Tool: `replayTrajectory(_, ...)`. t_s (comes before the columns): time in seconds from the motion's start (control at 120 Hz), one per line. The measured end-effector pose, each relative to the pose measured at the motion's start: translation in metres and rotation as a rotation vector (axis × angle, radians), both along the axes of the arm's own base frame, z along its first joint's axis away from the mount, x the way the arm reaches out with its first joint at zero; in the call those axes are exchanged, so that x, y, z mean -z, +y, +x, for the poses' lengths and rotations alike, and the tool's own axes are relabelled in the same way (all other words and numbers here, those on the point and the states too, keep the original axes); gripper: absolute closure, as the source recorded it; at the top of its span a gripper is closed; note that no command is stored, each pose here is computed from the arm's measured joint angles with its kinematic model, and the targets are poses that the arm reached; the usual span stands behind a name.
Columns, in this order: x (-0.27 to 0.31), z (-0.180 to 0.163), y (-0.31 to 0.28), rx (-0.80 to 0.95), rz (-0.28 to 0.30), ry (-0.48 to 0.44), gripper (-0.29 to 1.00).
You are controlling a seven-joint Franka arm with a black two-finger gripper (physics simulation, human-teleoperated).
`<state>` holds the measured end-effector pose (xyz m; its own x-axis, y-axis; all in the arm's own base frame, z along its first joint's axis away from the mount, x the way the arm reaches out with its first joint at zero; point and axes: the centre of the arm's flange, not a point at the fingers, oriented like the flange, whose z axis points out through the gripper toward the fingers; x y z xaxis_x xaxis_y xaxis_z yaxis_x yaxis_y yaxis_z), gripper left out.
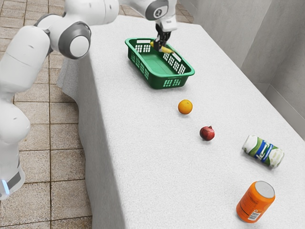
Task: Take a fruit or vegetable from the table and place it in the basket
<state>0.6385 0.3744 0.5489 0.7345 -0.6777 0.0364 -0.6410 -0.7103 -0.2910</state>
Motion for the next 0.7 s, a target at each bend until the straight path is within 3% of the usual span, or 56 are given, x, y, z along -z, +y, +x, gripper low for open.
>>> replayTrajectory(0.267,0.007,-0.002,0.012,-0.017,-0.001,-0.019,0.56)
replayTrajectory(0.425,0.008,-0.004,0.017,-0.025,-0.003,-0.021,0.21)
replayTrajectory(0.583,0.009,0.0,0.012,-0.017,-0.007,-0.024,0.07)
replayTrajectory(0.658,-0.009,0.028,-0.057,0.093,-0.076,-0.064,0.04)
replayTrajectory(0.7,-0.048,0.046,-0.149,0.245,-0.057,-0.072,0.03)
